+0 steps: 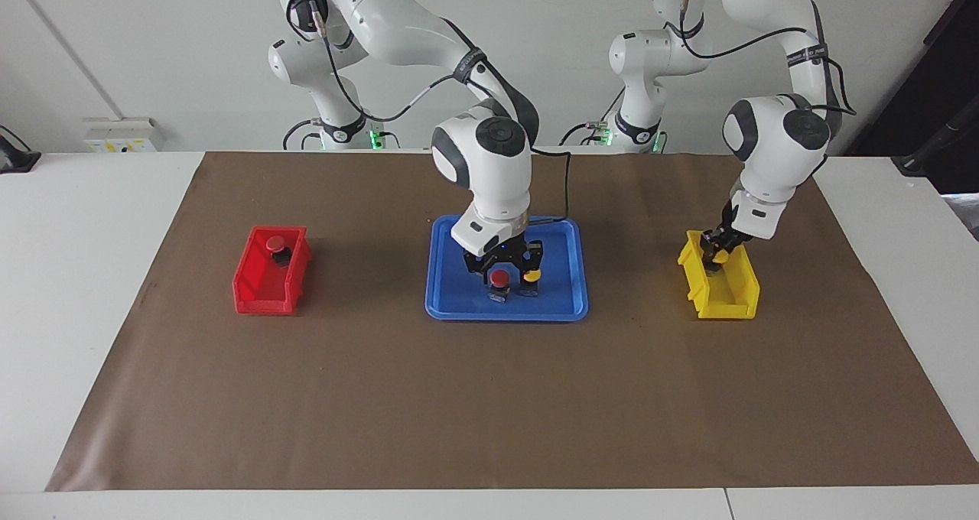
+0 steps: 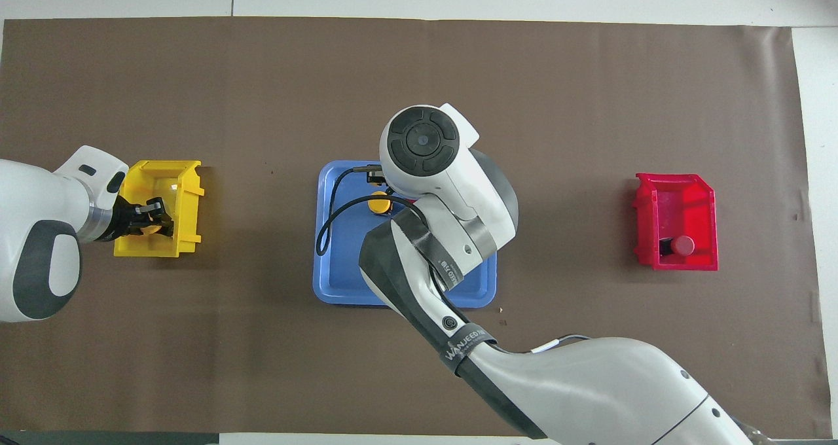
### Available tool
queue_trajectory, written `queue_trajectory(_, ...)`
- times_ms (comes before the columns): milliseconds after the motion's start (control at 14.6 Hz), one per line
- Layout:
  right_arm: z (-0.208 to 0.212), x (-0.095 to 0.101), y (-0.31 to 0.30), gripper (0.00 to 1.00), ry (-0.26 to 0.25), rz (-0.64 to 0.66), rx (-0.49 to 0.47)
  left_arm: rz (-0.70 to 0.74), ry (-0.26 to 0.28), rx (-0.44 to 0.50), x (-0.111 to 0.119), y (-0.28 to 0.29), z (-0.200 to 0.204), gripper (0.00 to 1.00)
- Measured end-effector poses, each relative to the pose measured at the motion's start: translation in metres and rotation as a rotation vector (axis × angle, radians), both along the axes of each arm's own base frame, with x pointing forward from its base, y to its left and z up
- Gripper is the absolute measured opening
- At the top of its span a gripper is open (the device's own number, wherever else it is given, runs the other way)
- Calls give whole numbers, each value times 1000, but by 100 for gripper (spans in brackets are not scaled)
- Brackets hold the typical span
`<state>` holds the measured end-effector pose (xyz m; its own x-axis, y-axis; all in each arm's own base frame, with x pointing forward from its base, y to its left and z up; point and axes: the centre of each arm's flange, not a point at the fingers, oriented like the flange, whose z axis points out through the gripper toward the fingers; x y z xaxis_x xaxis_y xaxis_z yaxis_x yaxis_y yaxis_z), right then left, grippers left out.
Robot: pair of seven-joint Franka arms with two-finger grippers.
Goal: Sort red and yellow buttons by color
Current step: 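Release the yellow button in the yellow bin while the right gripper reaches the red button, then grasp the second red button with the right gripper and lift it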
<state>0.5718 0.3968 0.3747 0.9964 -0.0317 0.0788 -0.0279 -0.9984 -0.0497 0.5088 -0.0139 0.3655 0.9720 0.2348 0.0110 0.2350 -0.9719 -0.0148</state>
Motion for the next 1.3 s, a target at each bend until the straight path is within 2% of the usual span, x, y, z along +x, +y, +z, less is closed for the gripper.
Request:
queue_trajectory(137,-11,-7,-4,67,6,1,-4,-3,-9,0,3,0,7,61)
queue_trajectory(274,-17,-12,-8,65,2,1,-1,-55,-11,1,15,0,34,62)
queue_trajectory(342,-19,-14,-9,65,-1,2,2,-99,-1,3,23,1,58,63)
queue_trajectory(547,-23,-18,-10,58,-12,3,10,-179,9,5,40,3,154,93)
queue_trajectory(616,-23,-18,-10,57,-14,4,12,-208,12,6,40,3,186,100)
queue_trajectory(753,-20,-18,-10,41,-17,3,13,-301,37,3,32,4,242,100)
queue_trajectory(889,-1,-12,-14,41,3,-6,-5,-388,62,-2,22,9,278,100)
queue_trajectory(1026,41,5,-38,41,28,5,-39,-415,67,-4,19,16,287,100)
queue_trajectory(1095,66,15,-69,41,39,26,-53,-422,74,-6,20,17,285,100)
queue_trajectory(1232,107,32,-171,41,59,85,-71,-459,76,-8,22,-2,274,100)
queue_trajectory(1300,118,34,-233,41,66,117,-74,-501,40,-1,24,-30,262,100)
